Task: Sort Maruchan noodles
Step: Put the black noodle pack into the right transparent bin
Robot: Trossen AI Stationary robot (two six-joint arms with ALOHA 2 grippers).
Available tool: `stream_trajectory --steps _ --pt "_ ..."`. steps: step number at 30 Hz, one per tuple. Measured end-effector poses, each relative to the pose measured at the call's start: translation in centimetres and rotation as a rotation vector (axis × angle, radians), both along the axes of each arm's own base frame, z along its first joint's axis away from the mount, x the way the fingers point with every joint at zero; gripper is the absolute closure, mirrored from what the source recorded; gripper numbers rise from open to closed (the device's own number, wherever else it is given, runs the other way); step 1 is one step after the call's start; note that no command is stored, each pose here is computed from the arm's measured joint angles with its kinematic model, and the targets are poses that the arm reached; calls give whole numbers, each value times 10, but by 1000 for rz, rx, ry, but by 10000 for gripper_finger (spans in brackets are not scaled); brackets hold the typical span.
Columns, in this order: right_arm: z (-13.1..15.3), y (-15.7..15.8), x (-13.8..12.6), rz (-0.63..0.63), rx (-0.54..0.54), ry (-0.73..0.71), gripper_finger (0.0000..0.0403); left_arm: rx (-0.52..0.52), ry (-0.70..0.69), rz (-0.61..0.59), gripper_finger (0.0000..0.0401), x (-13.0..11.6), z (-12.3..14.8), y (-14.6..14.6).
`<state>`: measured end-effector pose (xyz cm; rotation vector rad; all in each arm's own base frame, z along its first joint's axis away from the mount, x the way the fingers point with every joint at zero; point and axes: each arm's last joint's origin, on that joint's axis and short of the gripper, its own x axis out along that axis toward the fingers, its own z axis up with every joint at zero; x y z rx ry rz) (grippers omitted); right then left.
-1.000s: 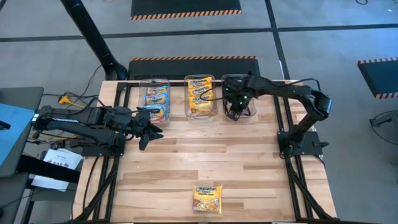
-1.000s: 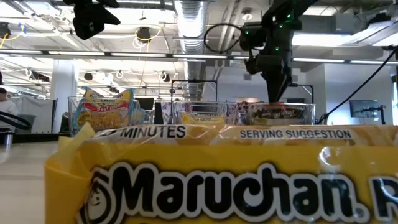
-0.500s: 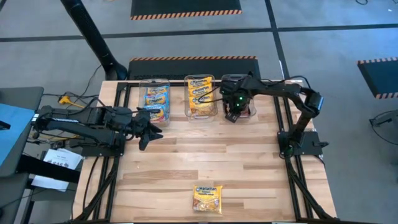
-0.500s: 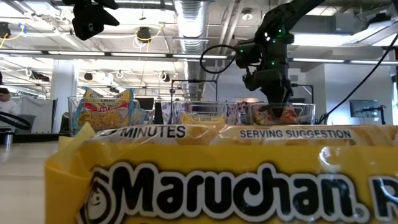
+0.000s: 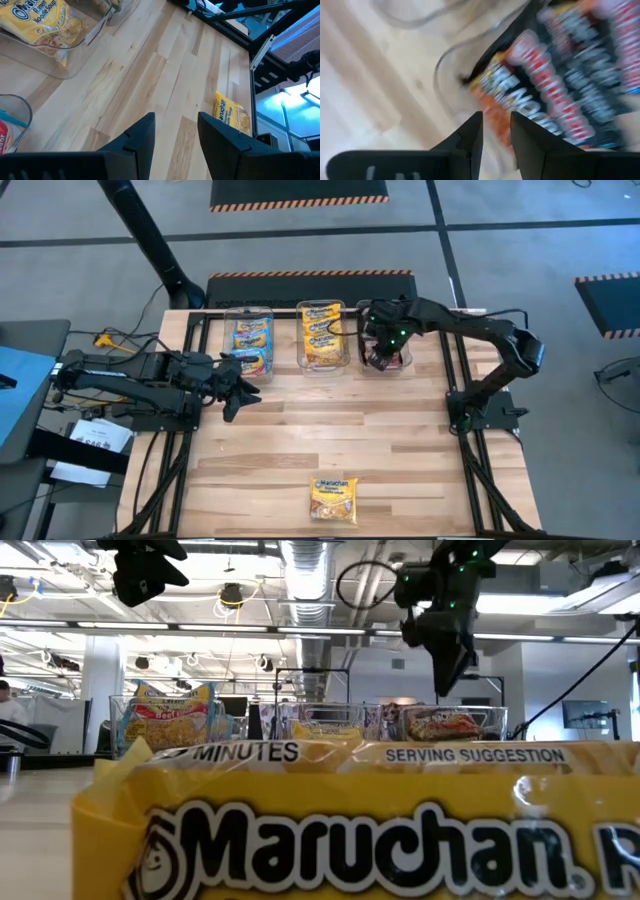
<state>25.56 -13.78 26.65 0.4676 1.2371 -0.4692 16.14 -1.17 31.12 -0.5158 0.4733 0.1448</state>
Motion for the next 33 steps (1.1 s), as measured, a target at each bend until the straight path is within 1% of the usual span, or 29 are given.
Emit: stream_trajectory --steps 4,7,11,15,18,24,27,33 --pt "9 -10 1 -52 -139 -58 280 0 0 0 266 0 0 0" --pt "7 -21 1 -95 -165 -79 280 0 0 0 266 0 0 0" --pt "-8 -36 1 -177 -135 -29 280 0 0 0 266 0 0 0" --pt "-19 -43 0 -249 -95 13 280 0 0 0 266 0 0 0" --pt "-21 -41 0 -245 -67 32 280 0 3 0 266 0 0 0" --pt "-18 -22 2 -209 -36 73 280 2 23 1 266 -1 -2 0" --pt "-18 -15 4 -219 -23 83 280 6 23 8 266 -1 -2 0" --pt "-18 -13 6 -233 -22 73 280 5 22 25 266 -1 -2 1"
